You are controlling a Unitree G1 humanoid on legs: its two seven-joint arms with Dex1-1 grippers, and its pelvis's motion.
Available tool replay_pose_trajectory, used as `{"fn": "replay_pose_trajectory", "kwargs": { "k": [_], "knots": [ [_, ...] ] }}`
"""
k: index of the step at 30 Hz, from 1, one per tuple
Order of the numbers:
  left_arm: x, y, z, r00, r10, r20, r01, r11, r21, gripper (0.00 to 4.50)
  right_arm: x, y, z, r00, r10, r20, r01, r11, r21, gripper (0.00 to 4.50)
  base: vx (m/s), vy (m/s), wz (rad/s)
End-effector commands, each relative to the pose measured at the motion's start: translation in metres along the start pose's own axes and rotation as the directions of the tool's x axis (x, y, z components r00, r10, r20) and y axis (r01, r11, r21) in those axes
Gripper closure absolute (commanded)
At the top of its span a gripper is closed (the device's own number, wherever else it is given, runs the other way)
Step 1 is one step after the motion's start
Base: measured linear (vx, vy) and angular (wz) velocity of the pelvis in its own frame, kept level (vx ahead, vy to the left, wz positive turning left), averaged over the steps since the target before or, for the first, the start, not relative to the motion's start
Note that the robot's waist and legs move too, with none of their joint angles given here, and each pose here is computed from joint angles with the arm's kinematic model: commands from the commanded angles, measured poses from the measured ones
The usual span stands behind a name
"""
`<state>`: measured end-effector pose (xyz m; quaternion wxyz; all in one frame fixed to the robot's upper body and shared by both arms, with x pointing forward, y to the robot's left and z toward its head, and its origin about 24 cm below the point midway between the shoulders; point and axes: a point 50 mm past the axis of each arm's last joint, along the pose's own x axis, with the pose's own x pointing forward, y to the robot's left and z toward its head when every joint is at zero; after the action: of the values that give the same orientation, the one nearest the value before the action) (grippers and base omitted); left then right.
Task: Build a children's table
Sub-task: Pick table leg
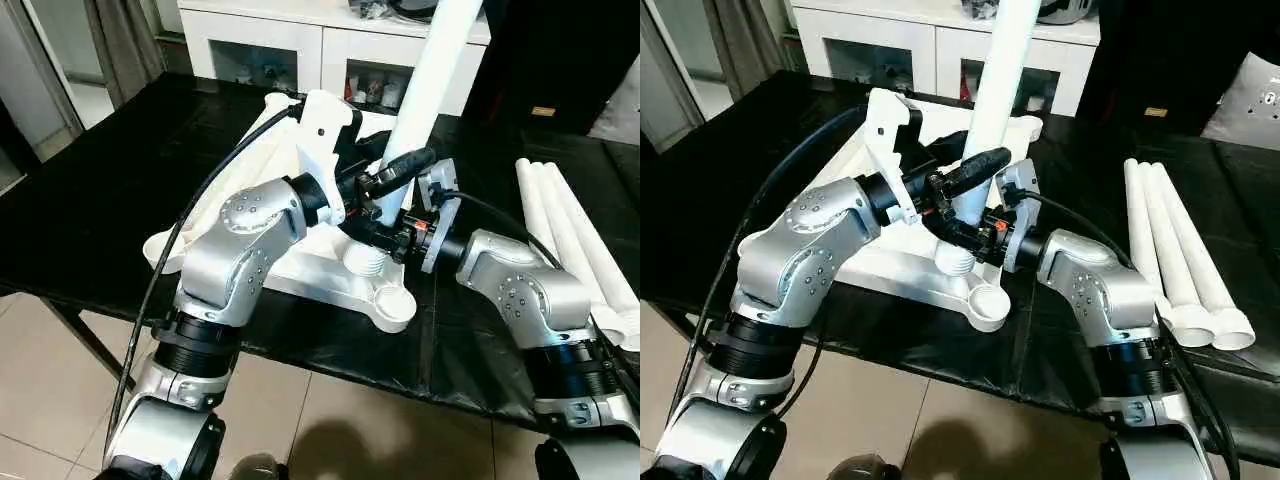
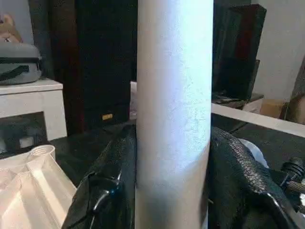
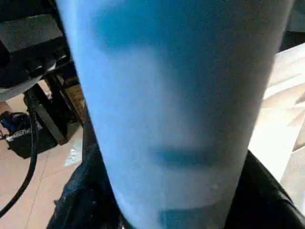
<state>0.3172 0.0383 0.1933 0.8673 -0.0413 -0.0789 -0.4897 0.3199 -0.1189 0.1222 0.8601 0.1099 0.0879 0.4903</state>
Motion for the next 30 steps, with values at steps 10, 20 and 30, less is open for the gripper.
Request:
{"fn": "replay_pose_trajectory", "kwargs": {
  "k": [10, 20, 30],
  "knots": [
    [0.002, 0.000, 0.006, 0.999, 0.025, 0.031, -0.023, 0.998, -0.062, 2.11, -0.001, -0.004, -0.001, 0.997, -0.067, 0.033, 0.066, 0.997, 0.030, 2.54, 0.000, 0.000, 0.00],
    [0.005, -0.018, 0.018, 0.988, -0.075, 0.138, 0.097, 0.982, -0.160, 1.54, 0.006, -0.005, -0.006, 0.992, -0.120, 0.041, 0.121, 0.993, -0.015, 2.57, 0.000, 0.000, 0.00],
    [0.002, -0.021, 0.019, 0.984, -0.078, 0.158, 0.109, 0.975, -0.194, 1.54, 0.004, -0.005, -0.008, 0.991, -0.133, 0.029, 0.133, 0.991, 0.001, 2.59, 0.000, 0.000, 0.00]
  ]
}}
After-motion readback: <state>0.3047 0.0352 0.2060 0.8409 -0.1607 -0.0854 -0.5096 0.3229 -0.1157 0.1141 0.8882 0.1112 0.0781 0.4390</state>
